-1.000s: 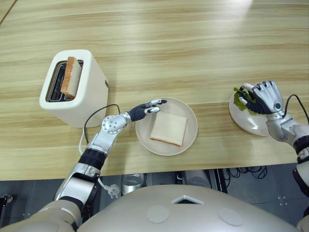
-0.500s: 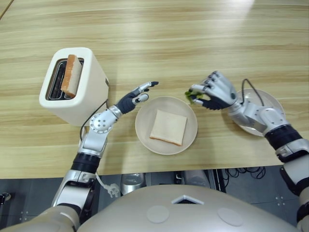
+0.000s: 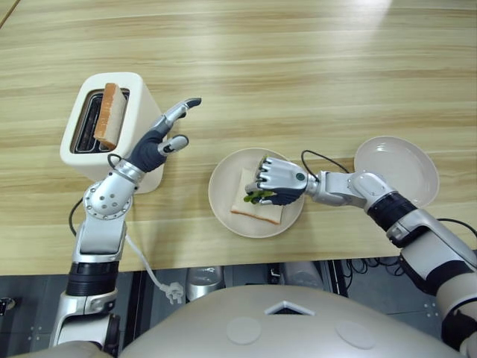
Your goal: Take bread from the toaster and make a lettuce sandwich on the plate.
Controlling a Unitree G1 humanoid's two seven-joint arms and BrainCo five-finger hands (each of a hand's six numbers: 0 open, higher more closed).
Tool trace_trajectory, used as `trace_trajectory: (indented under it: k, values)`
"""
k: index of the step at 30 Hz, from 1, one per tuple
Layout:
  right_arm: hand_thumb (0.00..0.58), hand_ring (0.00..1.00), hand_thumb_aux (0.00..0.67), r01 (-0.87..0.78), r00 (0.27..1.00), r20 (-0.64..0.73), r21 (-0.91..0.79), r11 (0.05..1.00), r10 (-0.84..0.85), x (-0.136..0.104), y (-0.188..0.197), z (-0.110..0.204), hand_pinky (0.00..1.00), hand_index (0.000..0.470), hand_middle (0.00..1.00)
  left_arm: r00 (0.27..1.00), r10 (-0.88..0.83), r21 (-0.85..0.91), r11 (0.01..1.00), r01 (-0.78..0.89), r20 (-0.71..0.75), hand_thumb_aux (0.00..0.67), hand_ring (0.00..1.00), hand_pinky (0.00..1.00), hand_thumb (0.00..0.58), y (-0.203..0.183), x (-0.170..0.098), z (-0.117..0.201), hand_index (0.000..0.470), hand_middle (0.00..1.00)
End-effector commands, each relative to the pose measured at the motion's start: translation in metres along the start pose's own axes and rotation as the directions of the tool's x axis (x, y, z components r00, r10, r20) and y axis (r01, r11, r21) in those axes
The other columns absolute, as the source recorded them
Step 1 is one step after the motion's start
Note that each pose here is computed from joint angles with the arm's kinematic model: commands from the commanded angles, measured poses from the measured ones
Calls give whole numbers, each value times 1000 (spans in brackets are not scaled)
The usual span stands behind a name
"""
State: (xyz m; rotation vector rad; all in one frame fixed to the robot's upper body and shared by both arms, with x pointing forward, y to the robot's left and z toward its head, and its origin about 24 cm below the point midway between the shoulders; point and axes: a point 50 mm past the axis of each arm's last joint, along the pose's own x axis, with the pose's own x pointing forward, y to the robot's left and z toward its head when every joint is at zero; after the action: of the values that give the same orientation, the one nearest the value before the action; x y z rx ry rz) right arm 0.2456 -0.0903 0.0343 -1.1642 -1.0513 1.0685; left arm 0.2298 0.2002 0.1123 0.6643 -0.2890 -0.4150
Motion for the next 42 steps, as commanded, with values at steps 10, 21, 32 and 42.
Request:
trace_trajectory:
  k: [10,21,32,42]
  values:
    - [0,0,0,-27,1000,-4,-50,998,27,5,6,0,0,0,0,995,-74,36,996,76,-67,0,0,0,0,-17,5,-13,0,0]
    - [0,0,0,15,999,-28,-55,998,-17,3,-5,-6,0,0,0,996,-64,33,997,67,-67,0,0,0,0,-11,1,-13,0,0]
    - [0,0,0,102,987,-115,-101,990,-113,-2,-20,-19,0,0,0,999,48,91,995,-45,-21,0,0,0,0,16,-5,0,0,0]
    - [0,0,0,17,987,-149,-226,974,-52,-12,5,-16,0,0,0,918,390,360,849,-387,67,0,0,0,0,74,-18,25,0,0]
